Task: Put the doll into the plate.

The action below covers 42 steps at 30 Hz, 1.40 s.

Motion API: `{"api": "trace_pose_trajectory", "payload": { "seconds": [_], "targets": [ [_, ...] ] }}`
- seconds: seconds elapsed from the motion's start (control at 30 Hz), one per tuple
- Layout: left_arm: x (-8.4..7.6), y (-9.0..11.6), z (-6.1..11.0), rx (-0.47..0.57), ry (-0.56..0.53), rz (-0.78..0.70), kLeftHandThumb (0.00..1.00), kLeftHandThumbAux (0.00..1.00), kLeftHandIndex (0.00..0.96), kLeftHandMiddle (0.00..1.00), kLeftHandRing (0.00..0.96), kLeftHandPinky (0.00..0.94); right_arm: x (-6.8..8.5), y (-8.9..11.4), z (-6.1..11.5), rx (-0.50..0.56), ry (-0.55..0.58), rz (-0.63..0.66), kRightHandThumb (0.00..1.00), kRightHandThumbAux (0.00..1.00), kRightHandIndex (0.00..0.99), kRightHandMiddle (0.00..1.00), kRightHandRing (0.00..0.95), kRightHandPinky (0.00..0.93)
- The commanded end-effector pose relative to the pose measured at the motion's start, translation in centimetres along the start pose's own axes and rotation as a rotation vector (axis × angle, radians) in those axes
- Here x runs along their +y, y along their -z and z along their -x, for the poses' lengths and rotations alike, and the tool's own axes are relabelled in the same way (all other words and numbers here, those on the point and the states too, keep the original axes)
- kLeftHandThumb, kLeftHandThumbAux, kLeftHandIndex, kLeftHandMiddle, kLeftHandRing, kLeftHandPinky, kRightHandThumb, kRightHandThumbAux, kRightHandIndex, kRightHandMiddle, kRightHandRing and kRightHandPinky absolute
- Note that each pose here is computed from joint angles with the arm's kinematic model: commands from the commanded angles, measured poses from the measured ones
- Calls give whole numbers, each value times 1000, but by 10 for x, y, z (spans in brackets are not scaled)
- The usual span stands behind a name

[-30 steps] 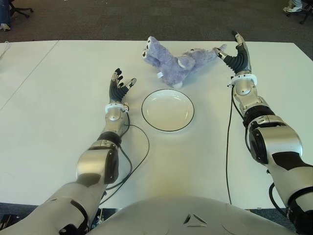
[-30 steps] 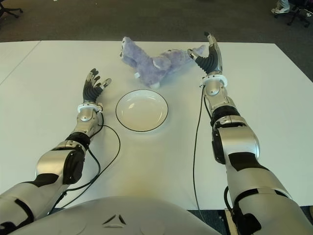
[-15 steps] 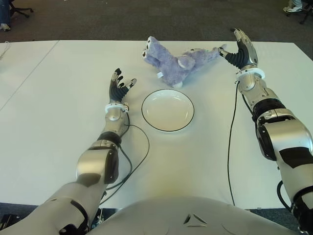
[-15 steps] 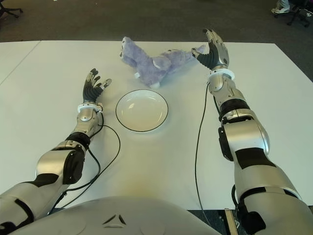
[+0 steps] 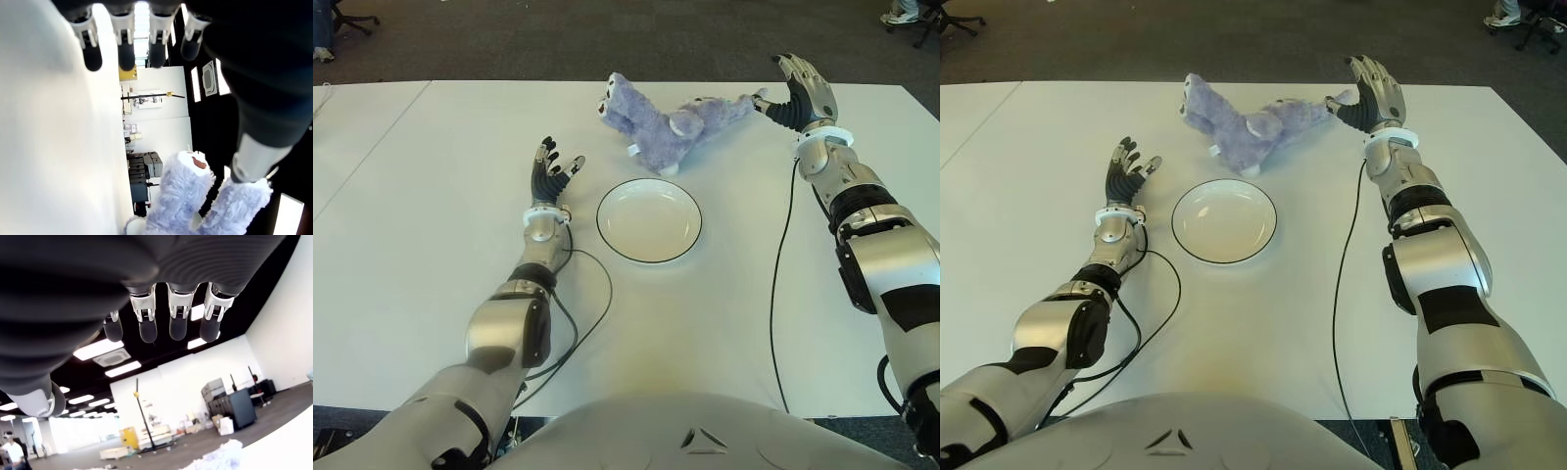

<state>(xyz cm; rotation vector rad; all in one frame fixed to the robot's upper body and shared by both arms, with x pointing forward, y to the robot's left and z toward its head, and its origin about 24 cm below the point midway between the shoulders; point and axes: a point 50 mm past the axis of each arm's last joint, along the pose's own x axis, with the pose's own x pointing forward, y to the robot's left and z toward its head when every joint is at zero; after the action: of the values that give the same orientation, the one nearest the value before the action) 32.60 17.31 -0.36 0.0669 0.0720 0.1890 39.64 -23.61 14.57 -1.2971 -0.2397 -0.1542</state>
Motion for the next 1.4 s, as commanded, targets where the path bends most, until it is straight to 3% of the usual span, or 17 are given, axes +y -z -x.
{"api": "trace_pose_trajectory", "payload": {
  "seconds": [0.03,0.5,0.87,1.4],
  "targets": [
    [3,106,83,503,3,-43,82,676,73,121,119,142,0,4,-2,10,-67,141,459,420,0,0,15,75],
    [4,105,83,491,2,-35,63,674,75,113,111,133,10,-9,-7,-40,-179,360,409,351,0,0,0,94],
    [6,105,82,489,9,-40,83,677,78,118,120,150,30,-43,-11,-101,-236,399,432,323,0,0,0,69],
    [6,107,84,507,8,-29,67,692,76,132,124,138,44,-67,-11,-155,-271,398,458,350,0,0,0,65]
  ]
}}
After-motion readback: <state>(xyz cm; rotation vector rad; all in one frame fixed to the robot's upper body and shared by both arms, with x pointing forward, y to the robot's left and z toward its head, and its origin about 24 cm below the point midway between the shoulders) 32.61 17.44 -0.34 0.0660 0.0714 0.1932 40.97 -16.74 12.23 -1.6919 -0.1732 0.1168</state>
